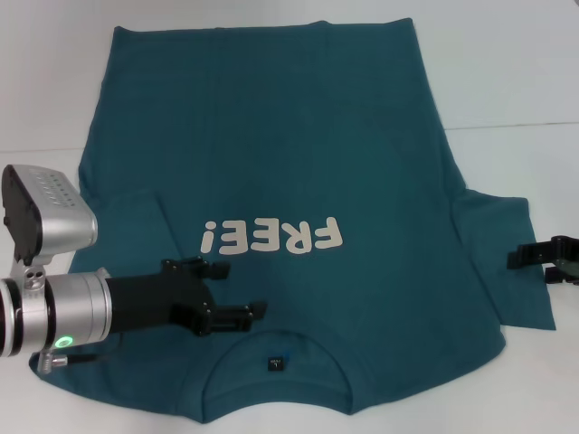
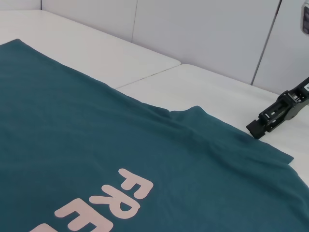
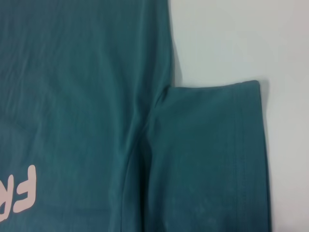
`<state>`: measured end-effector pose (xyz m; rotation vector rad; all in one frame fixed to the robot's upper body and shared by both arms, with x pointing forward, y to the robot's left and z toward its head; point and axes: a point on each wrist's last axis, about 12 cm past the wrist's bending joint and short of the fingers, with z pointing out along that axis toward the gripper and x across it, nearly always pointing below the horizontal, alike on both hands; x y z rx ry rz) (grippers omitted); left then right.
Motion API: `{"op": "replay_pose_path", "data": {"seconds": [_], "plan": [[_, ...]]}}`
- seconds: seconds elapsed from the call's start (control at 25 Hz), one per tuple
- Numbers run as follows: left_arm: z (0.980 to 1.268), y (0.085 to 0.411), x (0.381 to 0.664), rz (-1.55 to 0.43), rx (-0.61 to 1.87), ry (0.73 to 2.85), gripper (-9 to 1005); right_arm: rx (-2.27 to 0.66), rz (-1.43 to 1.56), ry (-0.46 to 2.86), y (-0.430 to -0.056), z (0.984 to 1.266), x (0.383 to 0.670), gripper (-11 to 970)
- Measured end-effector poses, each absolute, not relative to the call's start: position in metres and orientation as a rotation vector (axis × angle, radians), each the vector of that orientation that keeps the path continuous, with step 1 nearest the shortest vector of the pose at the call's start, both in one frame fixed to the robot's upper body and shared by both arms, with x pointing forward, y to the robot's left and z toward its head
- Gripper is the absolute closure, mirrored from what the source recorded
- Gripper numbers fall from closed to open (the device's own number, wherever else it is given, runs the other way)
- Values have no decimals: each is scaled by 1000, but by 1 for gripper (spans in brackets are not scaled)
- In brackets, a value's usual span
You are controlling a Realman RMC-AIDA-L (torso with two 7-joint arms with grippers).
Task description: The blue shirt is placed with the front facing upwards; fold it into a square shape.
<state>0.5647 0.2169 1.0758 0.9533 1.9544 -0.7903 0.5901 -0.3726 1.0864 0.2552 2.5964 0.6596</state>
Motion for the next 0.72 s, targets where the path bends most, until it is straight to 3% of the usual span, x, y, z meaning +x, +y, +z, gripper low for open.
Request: {"op": "replay_pose_path", "data": {"seconds": [0.72], "plan": [[1077,217,565,-786,954,1952,108,319,760,2531,-370,1083,587,169]]}}
